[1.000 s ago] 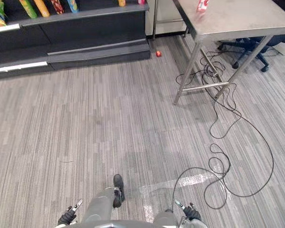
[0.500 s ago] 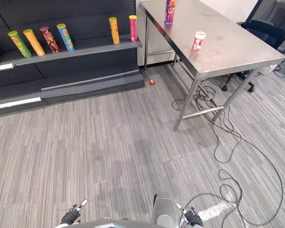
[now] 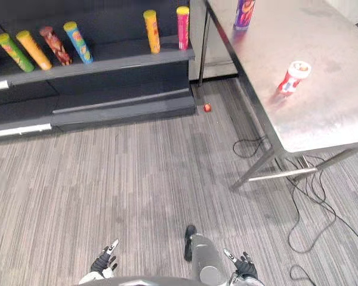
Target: Put the gum and the chips on the shelf.
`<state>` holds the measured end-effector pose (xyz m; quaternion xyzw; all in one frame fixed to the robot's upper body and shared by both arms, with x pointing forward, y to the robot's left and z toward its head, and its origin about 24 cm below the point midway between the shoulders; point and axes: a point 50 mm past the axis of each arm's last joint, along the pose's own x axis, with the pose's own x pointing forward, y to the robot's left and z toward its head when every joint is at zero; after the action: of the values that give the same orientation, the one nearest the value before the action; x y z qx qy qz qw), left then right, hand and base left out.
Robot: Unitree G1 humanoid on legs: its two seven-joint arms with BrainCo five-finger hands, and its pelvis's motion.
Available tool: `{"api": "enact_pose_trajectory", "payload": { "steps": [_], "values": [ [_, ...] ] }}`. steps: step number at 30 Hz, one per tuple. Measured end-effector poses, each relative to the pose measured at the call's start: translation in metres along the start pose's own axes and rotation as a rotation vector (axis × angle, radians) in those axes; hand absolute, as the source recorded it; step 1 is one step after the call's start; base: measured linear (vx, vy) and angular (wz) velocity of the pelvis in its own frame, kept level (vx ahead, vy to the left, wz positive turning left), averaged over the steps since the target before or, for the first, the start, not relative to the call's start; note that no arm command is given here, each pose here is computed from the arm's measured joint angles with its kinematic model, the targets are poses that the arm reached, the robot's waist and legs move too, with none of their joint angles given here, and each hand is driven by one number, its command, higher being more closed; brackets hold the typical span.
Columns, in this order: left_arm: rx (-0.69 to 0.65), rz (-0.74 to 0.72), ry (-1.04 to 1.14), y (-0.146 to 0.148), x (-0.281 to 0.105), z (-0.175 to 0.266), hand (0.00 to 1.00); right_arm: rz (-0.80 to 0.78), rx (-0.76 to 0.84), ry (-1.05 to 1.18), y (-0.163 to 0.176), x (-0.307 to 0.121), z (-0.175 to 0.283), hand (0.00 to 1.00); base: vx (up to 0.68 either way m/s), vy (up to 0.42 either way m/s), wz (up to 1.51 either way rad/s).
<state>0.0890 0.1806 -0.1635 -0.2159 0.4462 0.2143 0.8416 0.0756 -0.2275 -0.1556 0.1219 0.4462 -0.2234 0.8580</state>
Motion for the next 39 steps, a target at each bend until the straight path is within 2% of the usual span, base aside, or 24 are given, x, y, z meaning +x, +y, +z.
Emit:
{"api": "enact_pose_trajectory", "payload": {
  "steps": [9,16,18,21,27,29,31,33,39],
  "values": [
    [-0.036,0.004,-0.070,0.003,-0.001,0.009,0.00,0.011,-0.032,0.012,-0.001,-0.001,-0.002,0.00,0.29,0.032,-0.28],
    [-0.032,0.049,-0.075,0.014,-0.005,0.005,0.00,0.031,-0.052,0.024,0.005,0.000,-0.004,0.00,0.42,0.365,-0.51],
    [0.009,0.088,-0.048,0.031,-0.006,0.004,0.00,0.038,0.004,0.099,0.015,-0.005,-0.025,0.00,0.66,0.542,-0.74],
    [0.097,0.076,-0.014,0.034,-0.004,0.006,0.00,0.019,0.069,0.096,0.017,-0.004,-0.025,0.00,0.48,0.358,-0.45],
    [0.223,0.061,0.036,0.041,-0.008,-0.001,0.00,0.033,0.046,0.047,0.017,-0.001,-0.013,0.00,0.26,0.176,-0.77],
    [0.230,0.052,0.052,0.038,-0.008,-0.005,0.00,0.036,0.020,0.029,0.015,0.001,-0.007,0.00,0.25,0.080,-0.69],
    [0.218,0.037,0.055,0.029,-0.005,-0.004,0.00,0.085,-0.009,-0.021,0.031,0.008,0.013,0.00,0.17,-0.035,-1.09],
    [0.226,0.049,0.028,0.035,-0.003,0.007,0.00,0.101,-0.029,-0.021,0.036,0.009,0.013,0.00,0.09,-0.118,-0.75],
    [0.238,-0.015,0.064,0.011,-0.001,-0.005,0.00,0.052,-0.107,-0.018,0.015,0.009,0.015,0.00,0.11,-0.119,-0.40]
  ]
}}
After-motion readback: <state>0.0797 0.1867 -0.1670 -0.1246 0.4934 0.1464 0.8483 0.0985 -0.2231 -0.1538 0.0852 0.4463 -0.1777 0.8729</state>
